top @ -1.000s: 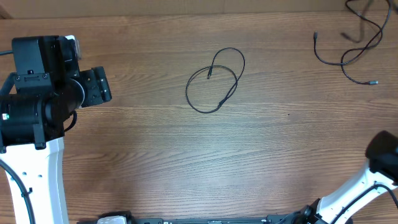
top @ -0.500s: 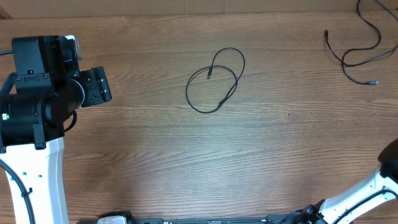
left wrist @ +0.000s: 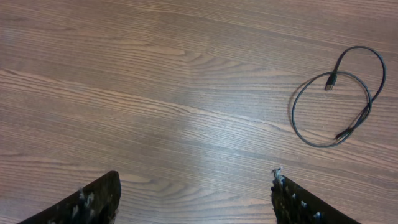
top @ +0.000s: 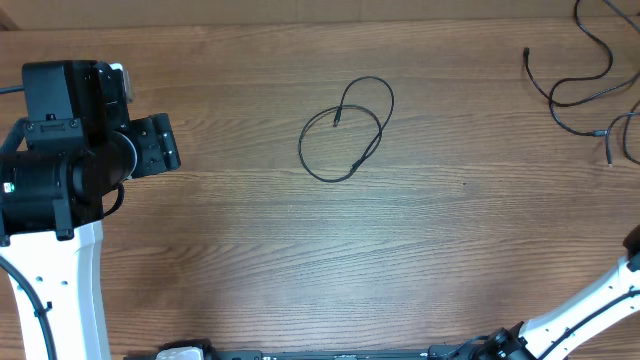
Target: Untangle cables
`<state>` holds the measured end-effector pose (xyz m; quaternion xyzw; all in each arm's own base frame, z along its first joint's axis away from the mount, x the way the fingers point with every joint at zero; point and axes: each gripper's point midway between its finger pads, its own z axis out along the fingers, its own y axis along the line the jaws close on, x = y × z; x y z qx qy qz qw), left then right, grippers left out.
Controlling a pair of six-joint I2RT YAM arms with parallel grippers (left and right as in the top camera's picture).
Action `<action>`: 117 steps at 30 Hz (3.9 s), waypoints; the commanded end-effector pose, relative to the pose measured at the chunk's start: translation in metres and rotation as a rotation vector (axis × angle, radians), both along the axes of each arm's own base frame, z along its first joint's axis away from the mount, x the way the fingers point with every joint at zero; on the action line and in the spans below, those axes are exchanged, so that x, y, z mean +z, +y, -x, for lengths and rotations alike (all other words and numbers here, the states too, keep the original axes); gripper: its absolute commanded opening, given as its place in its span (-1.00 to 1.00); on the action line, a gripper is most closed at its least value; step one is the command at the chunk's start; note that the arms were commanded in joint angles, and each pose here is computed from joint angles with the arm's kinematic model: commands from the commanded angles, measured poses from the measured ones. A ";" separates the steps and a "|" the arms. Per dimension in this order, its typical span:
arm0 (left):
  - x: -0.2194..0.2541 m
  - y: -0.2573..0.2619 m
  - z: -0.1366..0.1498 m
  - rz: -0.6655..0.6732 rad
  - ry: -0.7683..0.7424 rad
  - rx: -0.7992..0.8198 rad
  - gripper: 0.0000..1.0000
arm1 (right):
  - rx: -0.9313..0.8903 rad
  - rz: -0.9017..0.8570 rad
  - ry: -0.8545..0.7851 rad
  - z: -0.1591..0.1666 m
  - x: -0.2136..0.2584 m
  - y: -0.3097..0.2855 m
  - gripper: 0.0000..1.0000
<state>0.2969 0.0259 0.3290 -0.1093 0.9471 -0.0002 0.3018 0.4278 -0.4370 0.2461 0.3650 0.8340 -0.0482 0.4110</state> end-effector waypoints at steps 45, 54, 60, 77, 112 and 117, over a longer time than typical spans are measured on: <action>0.005 -0.002 0.009 -0.010 0.006 -0.024 0.54 | 0.915 -0.086 0.162 -0.105 -0.006 0.503 1.00; 0.004 -0.005 0.009 0.001 0.007 -0.032 0.53 | 0.434 -0.624 0.207 -0.121 -0.083 0.586 1.00; 0.004 -0.005 0.009 0.000 0.007 -0.033 0.54 | 0.345 -0.610 0.272 -0.104 -0.104 0.618 1.00; 0.003 -0.005 0.011 -0.007 0.017 -0.045 0.53 | -0.138 -0.546 0.524 -0.022 -0.196 0.597 1.00; 0.002 -0.005 0.013 -0.006 0.027 -0.045 0.52 | -0.153 -0.479 0.633 0.013 -0.302 0.583 -0.92; 0.000 -0.005 0.015 -0.006 0.037 -0.045 0.52 | -0.087 -0.448 0.649 0.012 -0.302 0.583 -0.92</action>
